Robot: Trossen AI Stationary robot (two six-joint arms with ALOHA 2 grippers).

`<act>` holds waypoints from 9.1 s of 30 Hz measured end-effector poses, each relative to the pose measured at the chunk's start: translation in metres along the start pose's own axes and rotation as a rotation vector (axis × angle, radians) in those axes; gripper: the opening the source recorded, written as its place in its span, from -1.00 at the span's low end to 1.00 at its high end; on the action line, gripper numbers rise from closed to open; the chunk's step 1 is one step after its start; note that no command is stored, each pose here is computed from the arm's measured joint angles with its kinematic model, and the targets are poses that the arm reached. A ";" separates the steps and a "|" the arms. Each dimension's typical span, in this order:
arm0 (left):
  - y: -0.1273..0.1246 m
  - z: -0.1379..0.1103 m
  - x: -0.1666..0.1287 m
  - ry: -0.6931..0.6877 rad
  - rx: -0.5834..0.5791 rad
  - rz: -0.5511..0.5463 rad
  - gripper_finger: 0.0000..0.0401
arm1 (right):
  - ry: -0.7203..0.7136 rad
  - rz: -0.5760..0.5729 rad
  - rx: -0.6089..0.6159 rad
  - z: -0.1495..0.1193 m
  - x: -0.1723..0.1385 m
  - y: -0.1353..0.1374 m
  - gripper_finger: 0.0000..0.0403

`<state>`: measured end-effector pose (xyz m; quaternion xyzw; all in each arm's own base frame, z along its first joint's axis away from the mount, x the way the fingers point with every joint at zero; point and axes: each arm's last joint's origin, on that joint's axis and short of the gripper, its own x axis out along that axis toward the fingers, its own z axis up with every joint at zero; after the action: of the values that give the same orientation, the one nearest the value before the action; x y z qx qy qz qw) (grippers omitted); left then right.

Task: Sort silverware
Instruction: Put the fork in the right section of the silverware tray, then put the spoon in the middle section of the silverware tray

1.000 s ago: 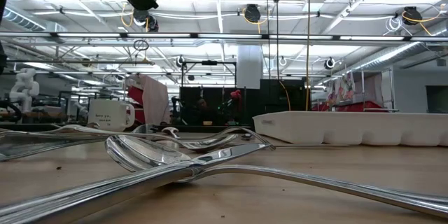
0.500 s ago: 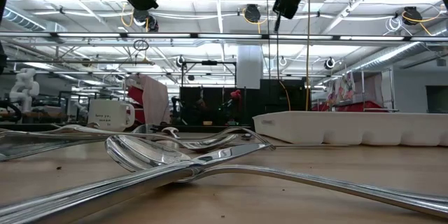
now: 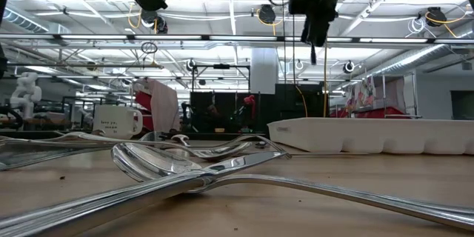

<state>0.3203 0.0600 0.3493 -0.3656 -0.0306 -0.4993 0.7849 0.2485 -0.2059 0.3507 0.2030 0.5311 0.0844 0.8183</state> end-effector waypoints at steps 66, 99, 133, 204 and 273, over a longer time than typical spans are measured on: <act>0.004 0.000 0.000 0.001 0.040 0.025 -0.17 | 0.391 -0.112 0.424 -0.163 0.035 -0.033 -1.00; 0.014 0.004 -0.008 -0.036 0.086 0.105 -0.17 | 0.469 -0.148 0.228 -0.161 0.062 -0.067 -1.00; 0.013 0.004 -0.008 -0.028 0.085 0.103 -0.17 | 0.477 -0.137 0.247 -0.138 0.073 -0.109 -0.88; -0.026 -0.194 -0.013 0.492 -0.546 1.538 0.08 | -0.381 -0.276 -0.230 -0.054 -0.083 0.144 -0.65; 0.000 -0.268 -0.070 0.118 -0.766 1.278 0.37 | -0.342 -0.229 -0.188 -0.056 -0.078 0.151 -0.65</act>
<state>0.2002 -0.0485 0.1242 -0.5326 0.4058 0.0596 0.7404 0.1770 -0.0830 0.4596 0.0757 0.3939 0.0045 0.9160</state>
